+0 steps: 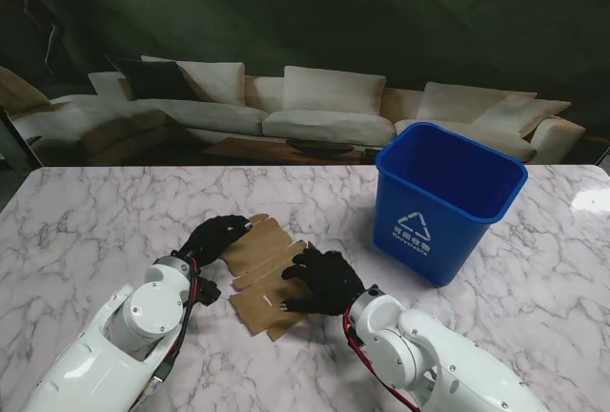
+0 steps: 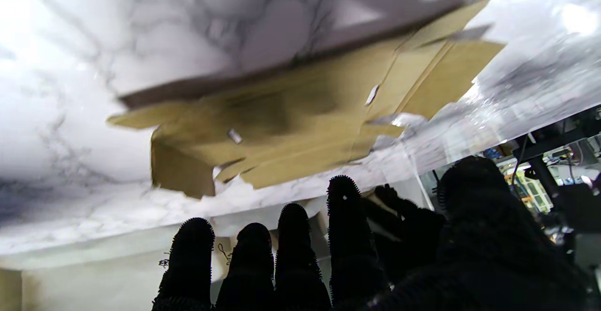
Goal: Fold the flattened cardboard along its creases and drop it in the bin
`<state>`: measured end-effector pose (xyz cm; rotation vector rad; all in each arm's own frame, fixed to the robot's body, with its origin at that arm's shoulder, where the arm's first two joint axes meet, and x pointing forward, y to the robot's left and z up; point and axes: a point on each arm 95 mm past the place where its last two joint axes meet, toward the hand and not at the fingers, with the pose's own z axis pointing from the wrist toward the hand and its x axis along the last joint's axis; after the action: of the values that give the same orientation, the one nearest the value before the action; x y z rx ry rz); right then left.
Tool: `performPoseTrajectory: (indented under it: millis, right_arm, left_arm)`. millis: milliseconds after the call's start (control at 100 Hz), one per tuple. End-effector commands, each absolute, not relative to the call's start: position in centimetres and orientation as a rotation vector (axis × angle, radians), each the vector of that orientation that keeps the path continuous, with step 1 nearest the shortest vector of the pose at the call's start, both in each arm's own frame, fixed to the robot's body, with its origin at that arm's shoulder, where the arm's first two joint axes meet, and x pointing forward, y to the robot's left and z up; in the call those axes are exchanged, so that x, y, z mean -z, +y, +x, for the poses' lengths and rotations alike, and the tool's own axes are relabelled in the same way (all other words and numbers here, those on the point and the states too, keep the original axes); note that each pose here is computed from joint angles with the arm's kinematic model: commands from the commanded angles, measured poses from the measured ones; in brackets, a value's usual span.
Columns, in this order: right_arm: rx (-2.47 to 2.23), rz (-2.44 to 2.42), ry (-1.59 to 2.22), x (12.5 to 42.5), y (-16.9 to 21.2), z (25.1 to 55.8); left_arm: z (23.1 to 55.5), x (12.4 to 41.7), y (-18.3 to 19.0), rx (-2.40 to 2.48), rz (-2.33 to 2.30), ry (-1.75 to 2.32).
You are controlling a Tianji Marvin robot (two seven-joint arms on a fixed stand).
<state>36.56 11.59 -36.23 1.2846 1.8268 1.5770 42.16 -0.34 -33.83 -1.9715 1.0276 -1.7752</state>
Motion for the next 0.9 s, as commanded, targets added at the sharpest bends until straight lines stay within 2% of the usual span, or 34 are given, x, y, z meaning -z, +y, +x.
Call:
performPoseTrajectory:
  millis: [0, 560, 890]
  right_arm:
    - [-1.572, 1.303, 1.865, 37.5, 12.0, 35.6]
    - [-1.403, 1.467, 1.935, 40.9, 12.0, 35.4]
    - [-1.397, 1.485, 1.942, 41.2, 12.0, 35.3]
  left_arm:
    - [42.1, 33.8, -0.5, 1.772, -1.979, 1.035]
    - [42.2, 33.9, 0.2, 1.733, -1.972, 1.014]
    - [44.7, 34.0, 2.7, 1.587, -1.979, 1.008]
